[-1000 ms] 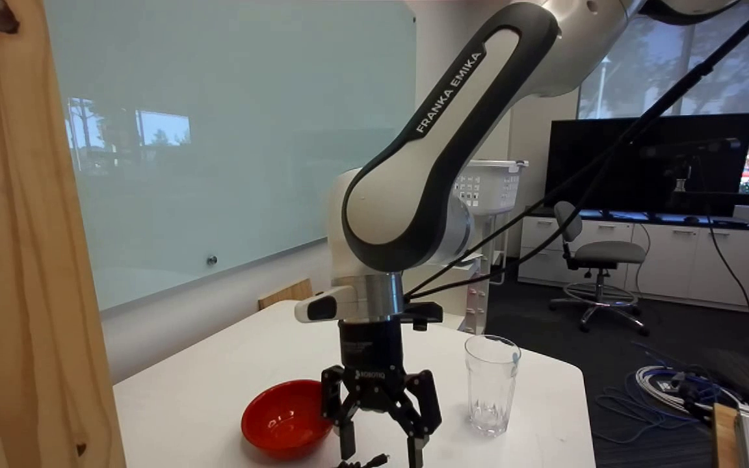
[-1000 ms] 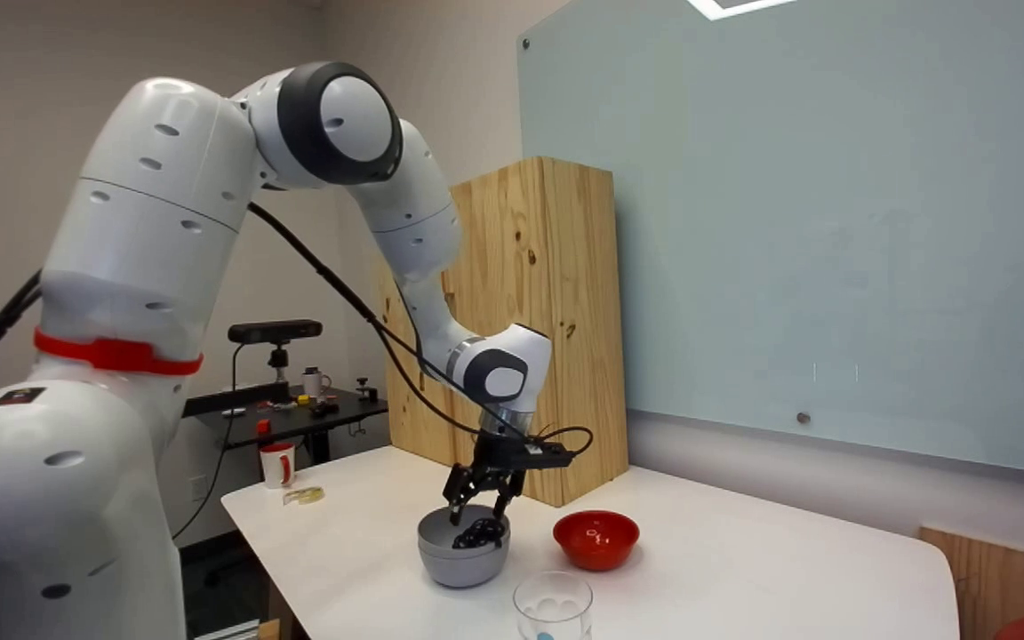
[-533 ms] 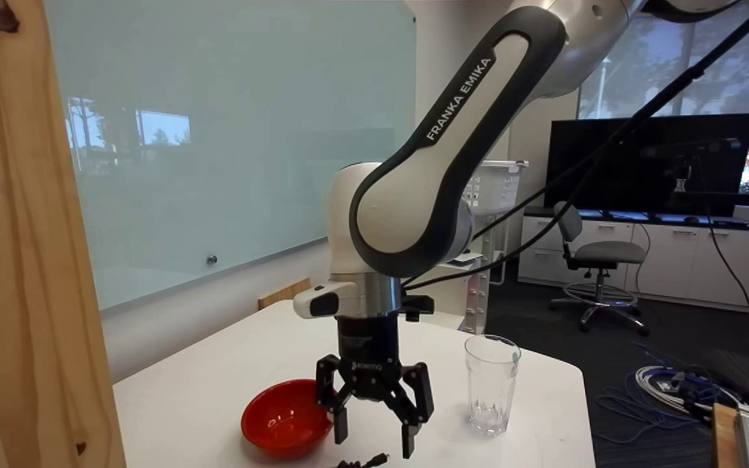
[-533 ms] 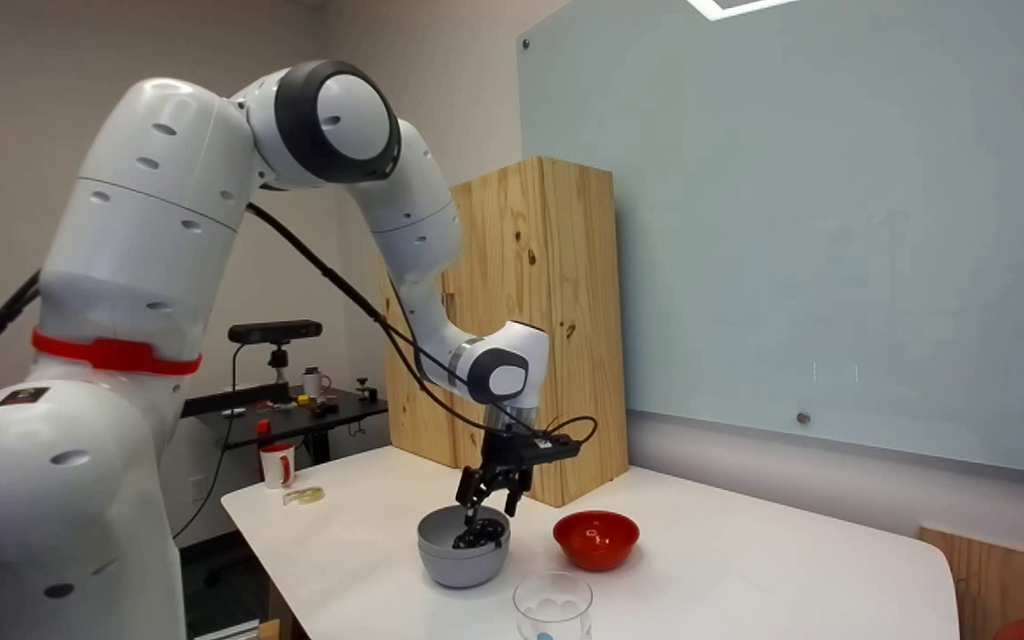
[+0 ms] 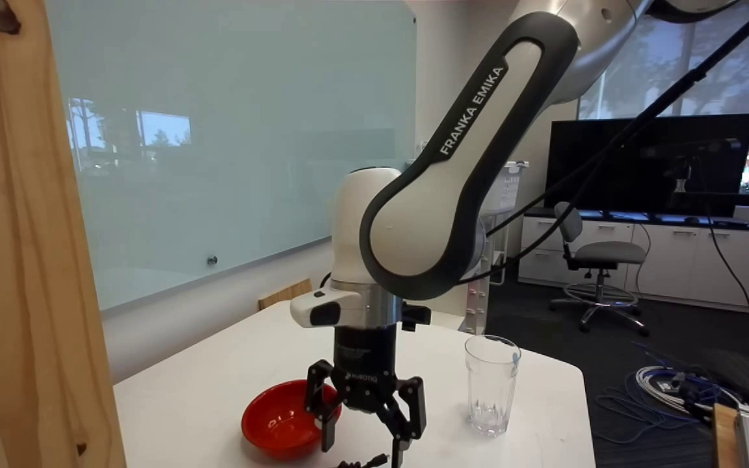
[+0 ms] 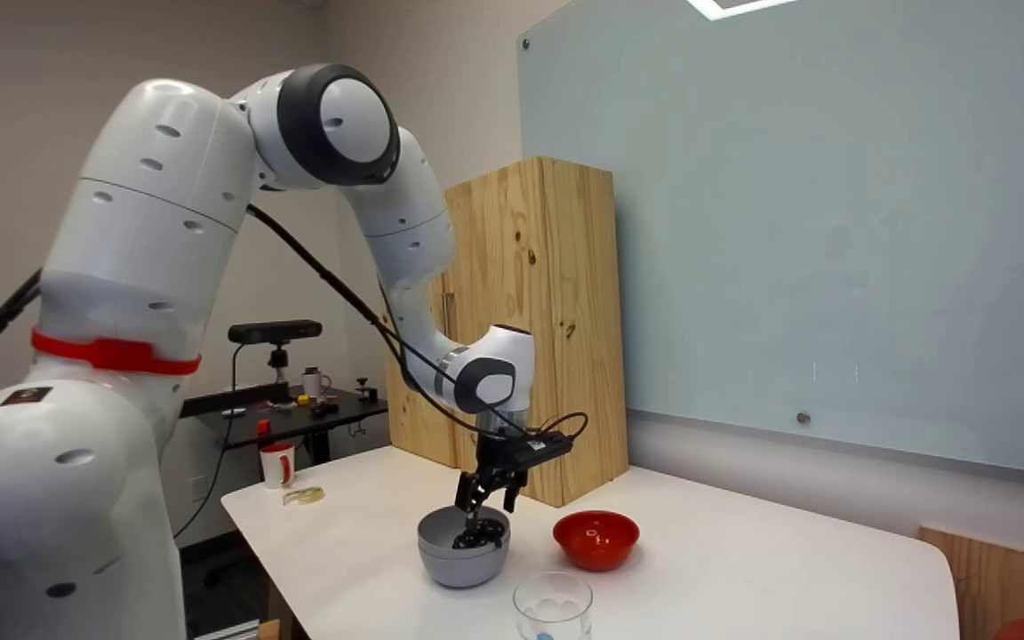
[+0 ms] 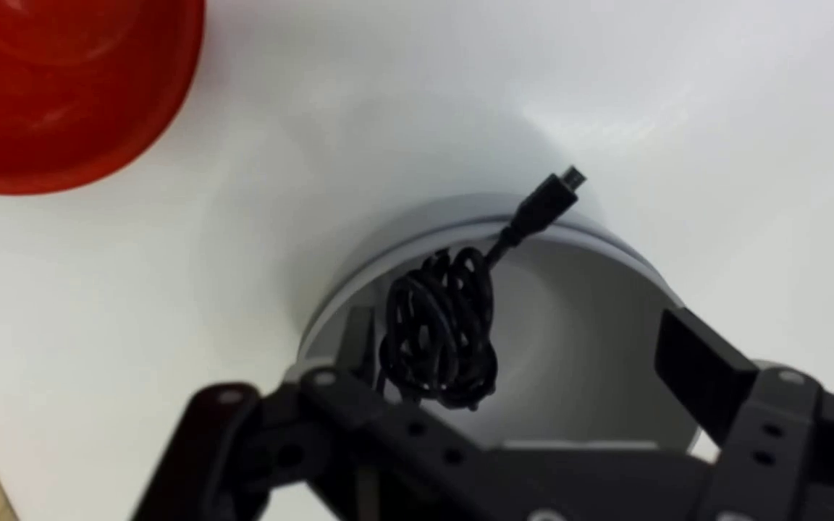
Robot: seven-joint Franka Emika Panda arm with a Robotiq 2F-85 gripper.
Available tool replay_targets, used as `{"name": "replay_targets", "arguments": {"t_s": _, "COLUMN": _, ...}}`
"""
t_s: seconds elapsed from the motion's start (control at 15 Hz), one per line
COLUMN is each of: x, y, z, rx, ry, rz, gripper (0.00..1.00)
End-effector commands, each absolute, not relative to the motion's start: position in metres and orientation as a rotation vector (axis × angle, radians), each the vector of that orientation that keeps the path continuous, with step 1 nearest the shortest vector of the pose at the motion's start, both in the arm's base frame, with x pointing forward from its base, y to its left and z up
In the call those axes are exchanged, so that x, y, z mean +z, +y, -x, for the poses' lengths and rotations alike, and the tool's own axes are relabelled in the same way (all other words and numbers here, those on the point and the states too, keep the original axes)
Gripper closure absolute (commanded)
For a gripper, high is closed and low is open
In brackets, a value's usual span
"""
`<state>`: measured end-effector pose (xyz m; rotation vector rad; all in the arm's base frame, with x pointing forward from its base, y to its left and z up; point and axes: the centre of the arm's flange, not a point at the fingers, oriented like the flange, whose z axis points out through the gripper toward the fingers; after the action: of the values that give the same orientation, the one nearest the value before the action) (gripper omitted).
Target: Remove the black cable from the grey bowl and put it on the table
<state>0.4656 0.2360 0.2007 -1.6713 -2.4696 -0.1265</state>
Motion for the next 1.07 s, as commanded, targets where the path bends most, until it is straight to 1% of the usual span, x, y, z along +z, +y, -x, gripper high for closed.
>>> {"name": "replay_targets", "arguments": {"t_s": 0.0, "x": 0.188, "y": 0.23, "z": -0.458, "rx": -0.145, "ry": -2.495, "rz": 1.617, "gripper": 0.27}}
{"name": "replay_targets", "arguments": {"t_s": 0.6, "x": 0.184, "y": 0.228, "z": -0.445, "rx": -0.157, "ry": -2.517, "rz": 1.549, "gripper": 0.97}}
{"name": "replay_targets", "arguments": {"t_s": 0.73, "x": 0.181, "y": 0.228, "z": -0.444, "rx": -0.157, "ry": -2.52, "rz": 1.537, "gripper": 1.0}}
{"name": "replay_targets", "arguments": {"t_s": 0.8, "x": 0.18, "y": 0.228, "z": -0.445, "rx": -0.158, "ry": -2.519, "rz": 1.538, "gripper": 0.97}}
{"name": "replay_targets", "arguments": {"t_s": 1.0, "x": 0.179, "y": 0.229, "z": -0.447, "rx": -0.171, "ry": -2.517, "rz": 1.541, "gripper": 0.96}}
